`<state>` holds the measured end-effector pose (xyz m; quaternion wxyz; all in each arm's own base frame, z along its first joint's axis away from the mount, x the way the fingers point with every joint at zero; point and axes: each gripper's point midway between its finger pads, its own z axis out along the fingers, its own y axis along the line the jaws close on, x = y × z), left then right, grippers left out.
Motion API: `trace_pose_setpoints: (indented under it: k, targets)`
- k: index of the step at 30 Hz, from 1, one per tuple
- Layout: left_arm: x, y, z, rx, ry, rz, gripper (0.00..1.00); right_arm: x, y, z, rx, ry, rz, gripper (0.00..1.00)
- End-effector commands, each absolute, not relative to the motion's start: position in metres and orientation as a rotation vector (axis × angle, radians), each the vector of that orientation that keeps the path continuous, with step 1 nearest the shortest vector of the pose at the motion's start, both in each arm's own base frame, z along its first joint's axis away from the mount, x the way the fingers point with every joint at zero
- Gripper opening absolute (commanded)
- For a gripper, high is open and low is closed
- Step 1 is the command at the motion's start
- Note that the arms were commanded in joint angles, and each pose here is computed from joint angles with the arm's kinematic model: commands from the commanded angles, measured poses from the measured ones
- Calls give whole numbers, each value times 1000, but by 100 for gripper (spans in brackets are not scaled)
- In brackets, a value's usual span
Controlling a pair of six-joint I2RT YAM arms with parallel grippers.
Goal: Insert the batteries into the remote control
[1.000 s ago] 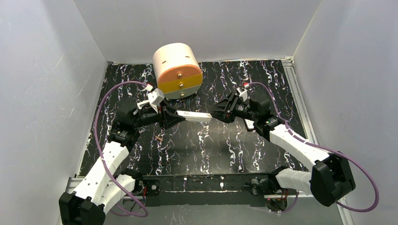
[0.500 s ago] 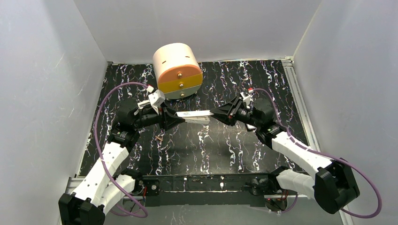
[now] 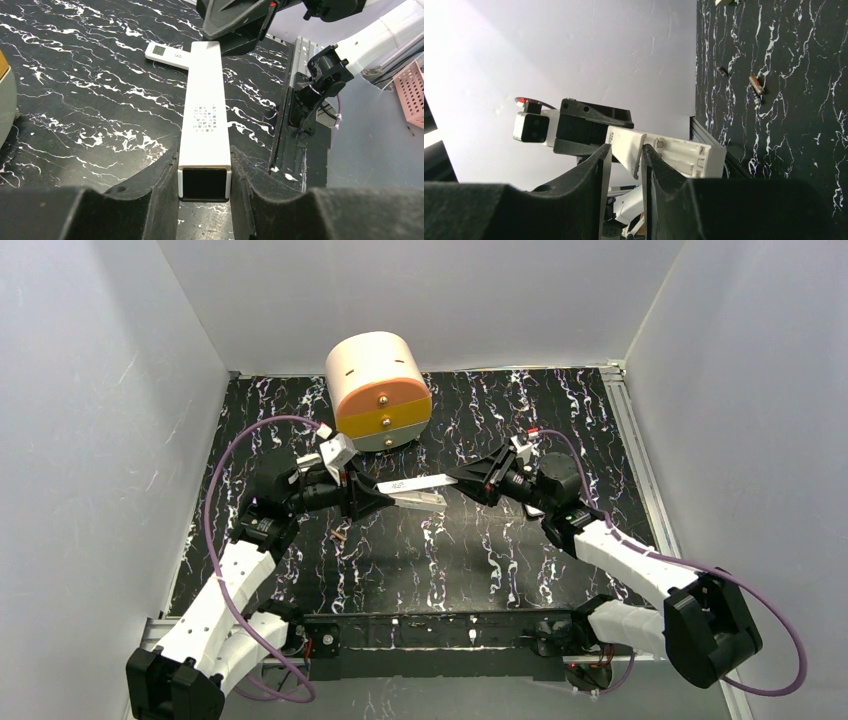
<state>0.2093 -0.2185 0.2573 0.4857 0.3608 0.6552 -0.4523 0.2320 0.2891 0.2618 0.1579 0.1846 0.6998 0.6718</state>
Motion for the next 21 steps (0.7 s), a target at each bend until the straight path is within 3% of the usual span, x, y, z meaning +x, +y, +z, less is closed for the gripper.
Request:
trace_pose_setpoints:
  k: [1, 7, 12, 21]
  targets:
    - [200, -221, 271, 934, 1529, -1125, 0, 240, 292, 270, 505, 1942, 1928, 35]
    - [201, -220, 270, 919, 1538, -1117, 0, 244, 296, 278, 497, 1918, 1970, 23]
    - [205, -219, 269, 903, 1546, -1099, 0, 237, 294, 288, 468, 1888, 2000, 1]
    - [201, -214, 271, 896, 1567, -1069, 0, 254, 259, 264, 680, 1817, 1995, 1]
